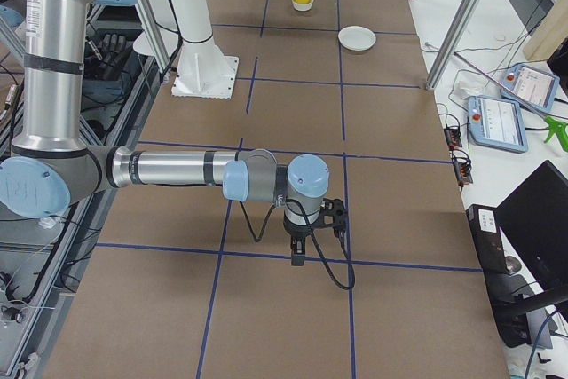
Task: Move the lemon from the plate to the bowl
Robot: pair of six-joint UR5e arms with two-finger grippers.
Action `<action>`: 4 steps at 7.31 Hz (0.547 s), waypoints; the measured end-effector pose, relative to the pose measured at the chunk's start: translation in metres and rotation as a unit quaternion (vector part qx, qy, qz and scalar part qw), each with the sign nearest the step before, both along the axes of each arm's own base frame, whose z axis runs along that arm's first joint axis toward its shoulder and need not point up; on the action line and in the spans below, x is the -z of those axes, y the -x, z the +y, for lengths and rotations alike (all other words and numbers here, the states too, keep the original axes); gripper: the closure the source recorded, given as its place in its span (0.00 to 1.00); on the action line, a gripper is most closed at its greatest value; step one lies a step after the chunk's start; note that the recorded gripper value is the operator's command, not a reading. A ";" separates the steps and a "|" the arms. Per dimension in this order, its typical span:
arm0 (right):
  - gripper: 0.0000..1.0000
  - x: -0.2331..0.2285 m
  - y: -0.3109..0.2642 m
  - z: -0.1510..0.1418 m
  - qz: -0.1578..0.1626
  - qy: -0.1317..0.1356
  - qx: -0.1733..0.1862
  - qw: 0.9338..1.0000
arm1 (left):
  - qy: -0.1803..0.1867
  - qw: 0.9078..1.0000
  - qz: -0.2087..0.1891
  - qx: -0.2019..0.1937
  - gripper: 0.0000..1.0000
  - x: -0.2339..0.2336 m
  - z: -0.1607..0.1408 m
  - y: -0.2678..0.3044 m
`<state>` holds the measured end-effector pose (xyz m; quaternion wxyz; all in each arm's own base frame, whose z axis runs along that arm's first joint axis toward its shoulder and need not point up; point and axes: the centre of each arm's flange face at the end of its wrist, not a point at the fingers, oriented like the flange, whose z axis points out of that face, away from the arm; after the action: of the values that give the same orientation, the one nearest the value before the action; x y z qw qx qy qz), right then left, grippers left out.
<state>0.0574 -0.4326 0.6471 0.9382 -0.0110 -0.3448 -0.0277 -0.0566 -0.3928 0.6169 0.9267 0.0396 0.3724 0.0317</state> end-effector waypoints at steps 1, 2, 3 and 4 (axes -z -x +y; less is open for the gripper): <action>0.00 0.000 0.000 0.000 0.000 0.000 0.000 1.000 | 0.001 1.000 0.000 0.000 0.00 -0.001 0.000 0.000; 0.00 0.000 0.000 0.000 0.000 0.000 0.000 1.000 | 0.002 1.000 0.000 0.000 0.00 -0.002 0.000 0.000; 0.00 0.000 0.000 0.000 0.000 0.000 0.000 1.000 | 0.003 1.000 0.000 0.000 0.00 -0.003 0.000 0.000; 0.00 0.000 0.000 0.000 0.000 0.000 0.000 1.000 | 0.003 1.000 0.000 0.000 0.00 -0.003 0.000 0.000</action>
<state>0.0574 -0.4326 0.6471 0.9382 -0.0110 -0.3448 -0.0277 -0.0566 -0.3928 0.6198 0.9267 0.0373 0.3726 0.0307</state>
